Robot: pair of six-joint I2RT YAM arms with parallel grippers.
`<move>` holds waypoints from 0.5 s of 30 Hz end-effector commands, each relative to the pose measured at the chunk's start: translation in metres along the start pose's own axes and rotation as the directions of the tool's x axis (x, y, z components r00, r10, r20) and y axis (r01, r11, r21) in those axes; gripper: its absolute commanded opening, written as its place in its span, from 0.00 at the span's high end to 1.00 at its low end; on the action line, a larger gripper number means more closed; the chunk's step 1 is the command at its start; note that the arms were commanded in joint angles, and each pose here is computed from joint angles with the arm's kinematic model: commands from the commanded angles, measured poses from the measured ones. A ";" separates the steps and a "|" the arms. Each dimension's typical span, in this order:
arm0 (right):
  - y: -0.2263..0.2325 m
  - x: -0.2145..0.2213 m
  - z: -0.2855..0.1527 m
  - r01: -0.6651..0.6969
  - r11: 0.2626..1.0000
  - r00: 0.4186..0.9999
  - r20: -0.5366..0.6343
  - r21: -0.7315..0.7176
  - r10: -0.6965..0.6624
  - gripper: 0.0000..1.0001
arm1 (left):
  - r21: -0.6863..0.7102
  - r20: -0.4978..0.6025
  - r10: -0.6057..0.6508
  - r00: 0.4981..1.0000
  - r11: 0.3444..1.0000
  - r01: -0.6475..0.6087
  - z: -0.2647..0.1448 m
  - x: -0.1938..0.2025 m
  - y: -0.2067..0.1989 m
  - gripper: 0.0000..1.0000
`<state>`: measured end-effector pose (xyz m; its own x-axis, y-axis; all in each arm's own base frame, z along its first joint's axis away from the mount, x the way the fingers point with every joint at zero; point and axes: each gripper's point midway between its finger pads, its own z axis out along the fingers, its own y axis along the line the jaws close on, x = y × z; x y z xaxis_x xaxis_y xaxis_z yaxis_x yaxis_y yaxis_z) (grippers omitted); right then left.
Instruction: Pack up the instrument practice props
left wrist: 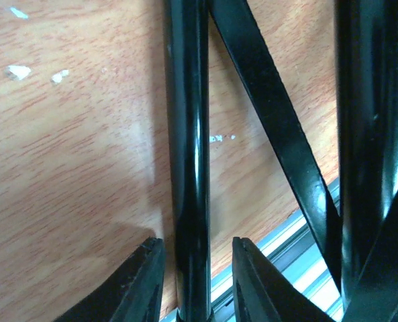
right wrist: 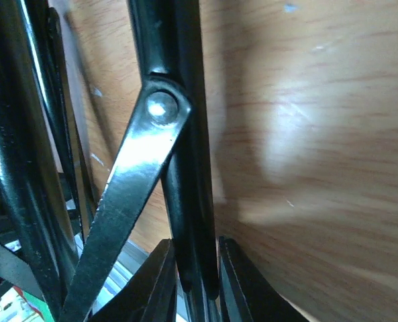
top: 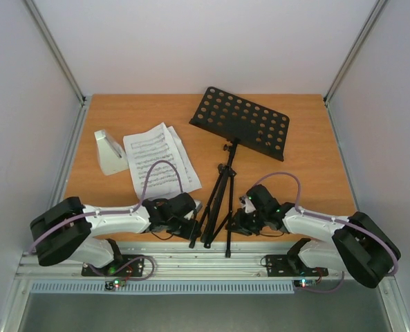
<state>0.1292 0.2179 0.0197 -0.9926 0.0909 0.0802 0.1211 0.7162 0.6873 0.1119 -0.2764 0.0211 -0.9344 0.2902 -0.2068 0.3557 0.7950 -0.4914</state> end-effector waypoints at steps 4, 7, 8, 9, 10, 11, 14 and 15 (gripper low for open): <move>0.009 -0.005 0.012 0.013 0.999 1.000 0.005 -0.038 -0.013 0.87 | 0.023 0.013 0.021 1.000 1.000 -0.021 0.005 -0.008 -0.006 0.79; 0.016 -0.008 0.016 0.024 0.998 1.000 0.012 -0.061 -0.024 0.91 | 0.069 0.024 0.029 0.999 0.997 -0.031 0.006 -0.011 -0.016 0.83; 0.018 -0.008 0.018 0.031 0.997 0.999 0.013 -0.066 -0.030 0.92 | 0.086 0.027 0.032 0.999 0.996 -0.035 0.006 -0.012 -0.019 0.84; 0.020 -0.009 0.019 0.035 0.997 0.999 0.013 -0.071 -0.035 0.92 | 0.100 0.029 0.034 0.999 0.994 -0.037 0.006 -0.013 -0.022 0.84; 0.021 -0.010 0.021 0.036 0.997 0.999 0.013 -0.073 -0.036 0.93 | 0.114 0.029 0.038 0.999 0.993 -0.041 0.007 -0.014 -0.025 0.85; 0.023 -0.011 0.023 0.039 0.996 0.999 0.014 -0.078 -0.038 0.94 | 0.123 0.027 0.038 0.999 0.992 -0.041 0.008 -0.014 -0.027 0.85; 0.027 -0.013 0.027 0.048 0.995 0.999 0.017 -0.090 -0.047 0.94 | 0.144 0.016 0.041 0.999 0.989 -0.042 0.011 -0.013 -0.030 0.86; 0.027 -0.014 0.029 0.049 0.995 0.999 0.016 -0.091 -0.048 0.94 | 0.150 0.015 0.042 0.999 0.988 -0.044 0.012 -0.013 -0.031 0.86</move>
<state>0.1380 0.2468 0.0188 -0.9953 0.0642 0.0721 0.0966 0.6569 0.7478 0.1114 -0.2876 0.0182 -0.9352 0.2951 -0.1959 0.3542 0.7695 -0.5314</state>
